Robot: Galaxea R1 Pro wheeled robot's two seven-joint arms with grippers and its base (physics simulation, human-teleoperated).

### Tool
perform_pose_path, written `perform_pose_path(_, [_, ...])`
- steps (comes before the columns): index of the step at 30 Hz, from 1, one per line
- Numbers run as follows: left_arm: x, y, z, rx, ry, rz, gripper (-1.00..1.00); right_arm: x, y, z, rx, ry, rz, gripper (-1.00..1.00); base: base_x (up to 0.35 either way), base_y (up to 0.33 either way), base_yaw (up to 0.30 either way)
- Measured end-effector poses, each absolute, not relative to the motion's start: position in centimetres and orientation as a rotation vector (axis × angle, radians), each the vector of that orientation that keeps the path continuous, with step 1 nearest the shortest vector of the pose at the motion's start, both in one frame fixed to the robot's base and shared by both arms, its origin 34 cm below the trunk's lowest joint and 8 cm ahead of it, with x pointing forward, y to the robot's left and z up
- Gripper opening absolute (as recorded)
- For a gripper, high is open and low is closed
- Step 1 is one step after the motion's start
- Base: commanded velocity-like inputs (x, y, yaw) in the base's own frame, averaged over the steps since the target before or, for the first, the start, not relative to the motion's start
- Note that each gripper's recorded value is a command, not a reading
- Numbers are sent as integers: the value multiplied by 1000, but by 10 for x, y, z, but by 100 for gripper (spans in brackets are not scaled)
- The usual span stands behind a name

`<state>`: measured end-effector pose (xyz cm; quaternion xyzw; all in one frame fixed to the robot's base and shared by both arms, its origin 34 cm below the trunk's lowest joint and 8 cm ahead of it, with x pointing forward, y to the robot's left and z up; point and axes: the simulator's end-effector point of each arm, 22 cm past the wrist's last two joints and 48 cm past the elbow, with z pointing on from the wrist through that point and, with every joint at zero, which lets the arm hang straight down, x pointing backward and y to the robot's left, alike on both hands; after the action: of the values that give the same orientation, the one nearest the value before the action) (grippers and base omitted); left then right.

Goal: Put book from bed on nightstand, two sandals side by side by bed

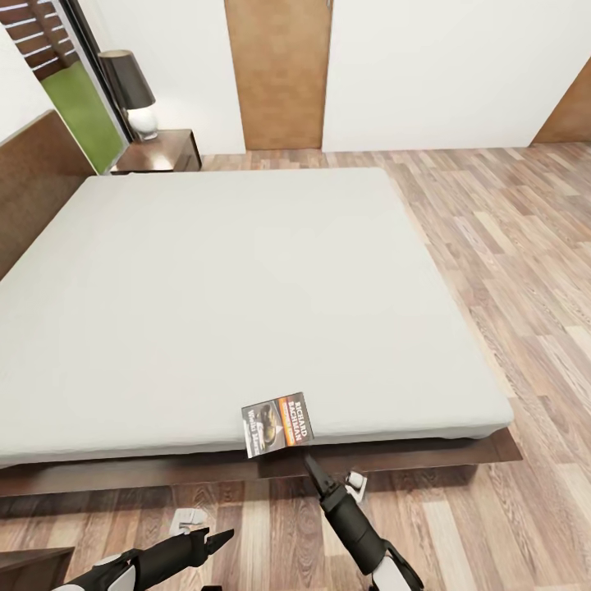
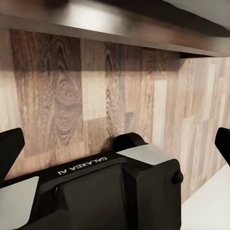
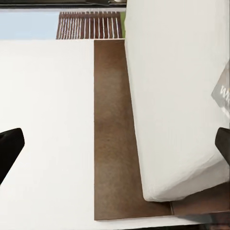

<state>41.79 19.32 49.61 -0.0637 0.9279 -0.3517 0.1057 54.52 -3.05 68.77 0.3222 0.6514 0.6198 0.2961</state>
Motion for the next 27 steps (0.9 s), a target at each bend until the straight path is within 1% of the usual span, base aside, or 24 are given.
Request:
perform_pose_path(7, [418,193,486,-187,2734,-1036,100,543,-31,670,869,1756,1625,100,0,0,0])
perform_pose_path(13, [419,193,476,-187,2734,-1036,100,540,-34,638,916,1853,1544,100,0,0,0])
perform_pose_path(27, [419,193,470,-187,2734,-1036,100,540,-34,629,922,1863,1534,100,0,0,0])
